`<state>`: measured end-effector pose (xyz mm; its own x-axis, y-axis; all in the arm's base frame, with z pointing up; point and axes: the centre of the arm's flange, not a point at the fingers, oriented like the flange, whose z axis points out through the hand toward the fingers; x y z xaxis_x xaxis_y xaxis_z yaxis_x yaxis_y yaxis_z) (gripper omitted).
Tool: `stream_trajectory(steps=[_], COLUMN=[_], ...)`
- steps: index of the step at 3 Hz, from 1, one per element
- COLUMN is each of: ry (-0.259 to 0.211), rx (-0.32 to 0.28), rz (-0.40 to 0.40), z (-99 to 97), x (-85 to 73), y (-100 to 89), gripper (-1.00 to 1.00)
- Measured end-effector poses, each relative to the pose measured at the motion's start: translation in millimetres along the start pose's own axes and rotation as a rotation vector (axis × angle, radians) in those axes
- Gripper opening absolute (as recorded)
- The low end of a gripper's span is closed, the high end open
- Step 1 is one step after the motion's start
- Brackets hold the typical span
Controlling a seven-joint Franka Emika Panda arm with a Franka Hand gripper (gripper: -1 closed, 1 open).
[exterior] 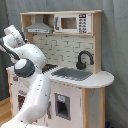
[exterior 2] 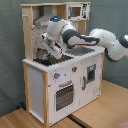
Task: Play with the kitchen
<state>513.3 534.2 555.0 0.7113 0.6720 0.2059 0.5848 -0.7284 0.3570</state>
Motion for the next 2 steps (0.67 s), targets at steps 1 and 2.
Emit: stream_trajectory(steps=[1,2], ry=[-0.065,-0.063], rx=[-0.011,-0.002], rz=[-0.032,-0.045], z=[2.7,-0.2], x=[-5.3,-5.5], y=[-1.4,-3.0], gripper=[-1.0,-1.0])
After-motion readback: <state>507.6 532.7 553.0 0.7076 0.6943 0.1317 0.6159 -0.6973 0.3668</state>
